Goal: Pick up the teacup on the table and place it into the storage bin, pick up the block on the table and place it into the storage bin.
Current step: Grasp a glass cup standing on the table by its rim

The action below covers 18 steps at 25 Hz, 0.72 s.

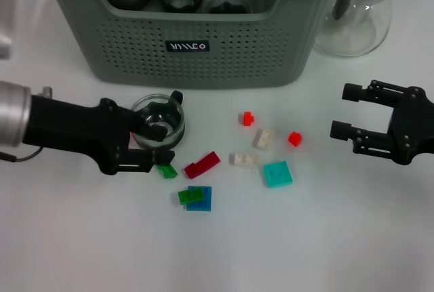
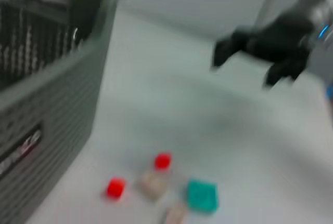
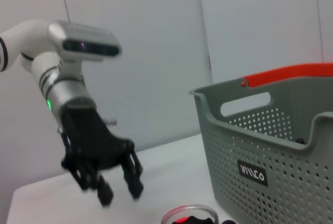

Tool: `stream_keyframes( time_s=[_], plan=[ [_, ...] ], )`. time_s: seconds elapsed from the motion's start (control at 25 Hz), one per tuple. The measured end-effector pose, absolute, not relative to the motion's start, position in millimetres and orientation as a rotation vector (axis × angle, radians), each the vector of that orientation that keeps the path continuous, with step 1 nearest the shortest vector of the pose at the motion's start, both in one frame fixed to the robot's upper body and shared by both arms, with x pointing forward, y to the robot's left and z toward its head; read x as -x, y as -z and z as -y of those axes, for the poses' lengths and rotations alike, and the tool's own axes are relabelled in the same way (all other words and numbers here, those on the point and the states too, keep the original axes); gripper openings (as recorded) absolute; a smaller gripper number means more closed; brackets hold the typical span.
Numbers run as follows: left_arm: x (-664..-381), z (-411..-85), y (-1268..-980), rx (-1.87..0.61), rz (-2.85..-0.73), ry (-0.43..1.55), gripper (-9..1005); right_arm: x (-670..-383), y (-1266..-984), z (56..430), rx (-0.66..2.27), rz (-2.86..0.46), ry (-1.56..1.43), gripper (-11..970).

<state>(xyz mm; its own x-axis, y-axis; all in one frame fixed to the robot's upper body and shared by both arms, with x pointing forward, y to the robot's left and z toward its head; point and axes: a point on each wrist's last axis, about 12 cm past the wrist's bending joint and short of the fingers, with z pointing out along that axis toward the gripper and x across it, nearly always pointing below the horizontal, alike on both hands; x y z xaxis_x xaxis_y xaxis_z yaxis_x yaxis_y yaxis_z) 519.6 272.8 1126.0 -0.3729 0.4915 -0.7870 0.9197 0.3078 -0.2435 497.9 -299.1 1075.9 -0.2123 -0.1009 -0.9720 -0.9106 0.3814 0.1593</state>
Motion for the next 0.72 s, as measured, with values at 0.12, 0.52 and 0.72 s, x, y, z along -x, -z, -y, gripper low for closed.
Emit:
stream_keyframes(
  time_s=[0.12,0.52,0.72],
  plan=[
    [-526.8,-268.4,-1121.0,-1.254,-2.053,0.868,421,-498.1,-1076.0,299.1,0.918,-1.609,-0.983,764],
    [-553.4,-237.5,-1133.0,-1.369,-2.198,0.572,400,-498.6,-1076.5,299.8,0.917,-1.61,-0.981,765],
    [-560.6,-222.2,-1128.7,-1.439,-2.207,0.498,390,-497.9,-1075.5,300.1,0.912,-1.614,-0.985,765]
  ],
)
